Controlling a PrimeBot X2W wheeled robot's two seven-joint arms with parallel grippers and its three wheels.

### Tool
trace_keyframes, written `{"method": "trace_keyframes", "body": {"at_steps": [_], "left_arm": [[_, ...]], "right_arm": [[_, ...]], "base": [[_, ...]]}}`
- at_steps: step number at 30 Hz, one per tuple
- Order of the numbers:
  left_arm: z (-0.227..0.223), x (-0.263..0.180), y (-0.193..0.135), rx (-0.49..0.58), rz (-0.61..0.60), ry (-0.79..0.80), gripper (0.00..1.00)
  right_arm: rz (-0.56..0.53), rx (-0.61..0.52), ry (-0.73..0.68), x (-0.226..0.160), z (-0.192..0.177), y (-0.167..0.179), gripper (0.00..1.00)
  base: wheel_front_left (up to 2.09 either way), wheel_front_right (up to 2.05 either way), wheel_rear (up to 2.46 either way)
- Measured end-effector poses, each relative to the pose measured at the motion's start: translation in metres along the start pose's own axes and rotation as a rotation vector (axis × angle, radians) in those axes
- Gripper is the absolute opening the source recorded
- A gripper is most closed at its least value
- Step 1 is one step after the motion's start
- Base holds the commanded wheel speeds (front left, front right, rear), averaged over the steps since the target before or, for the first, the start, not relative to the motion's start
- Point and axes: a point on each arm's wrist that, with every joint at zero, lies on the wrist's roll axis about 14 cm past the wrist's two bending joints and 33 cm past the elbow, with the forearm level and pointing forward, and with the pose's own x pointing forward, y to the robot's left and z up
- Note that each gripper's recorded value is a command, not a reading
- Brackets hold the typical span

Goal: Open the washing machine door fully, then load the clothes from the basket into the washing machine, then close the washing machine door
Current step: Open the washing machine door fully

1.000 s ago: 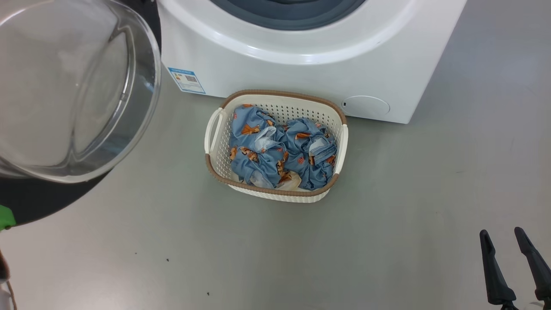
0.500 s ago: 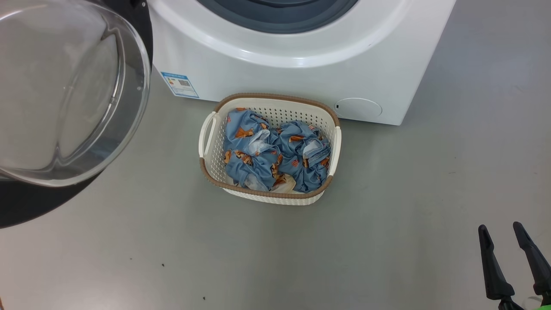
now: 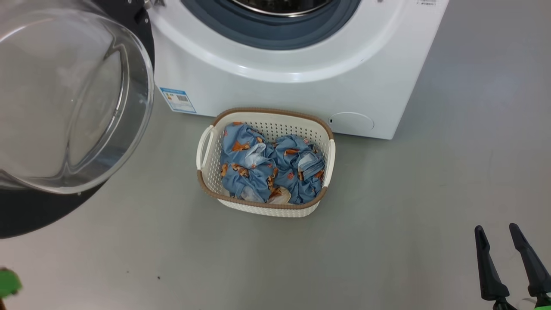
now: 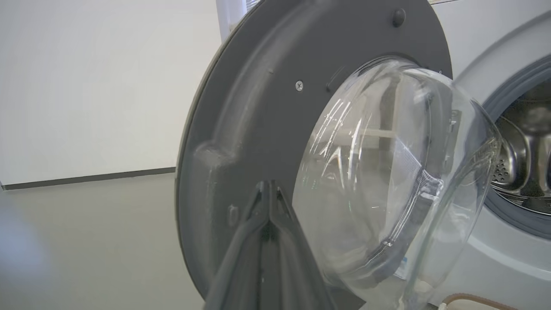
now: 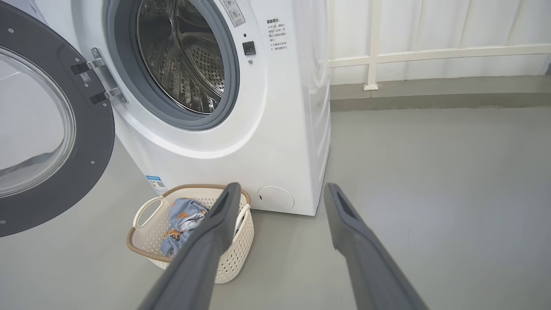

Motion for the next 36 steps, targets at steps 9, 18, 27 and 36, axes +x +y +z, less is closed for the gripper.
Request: {"method": "trace_keyframes", "body": {"at_steps": [9, 18, 27, 36], "left_arm": [[0.013, -0.057, -0.043, -0.027, -0.174, -0.034, 0.0], [0.005, -0.109, -0.121, -0.108, -0.459, 0.016, 0.28], [0.0, -0.129, -0.164, -0.155, -0.587, 0.044, 1.0], [-0.015, -0.141, -0.193, -0.16, -0.678, 0.096, 1.0]], "right_arm": [[-0.005, -0.008, -0.052, -0.01, 0.02, 0.006, 1.0], [-0.008, -0.026, -0.107, -0.026, 0.04, 0.011, 1.0], [-0.035, -0.06, -0.115, -0.05, 0.046, 0.007, 1.0], [-0.076, -0.079, -0.144, -0.072, 0.056, 0.0, 1.0]], "base": [[0.0, 0.0, 0.0], [0.0, 0.0, 0.0], [0.0, 0.0, 0.0], [0.0, 0.0, 0.0]]}}
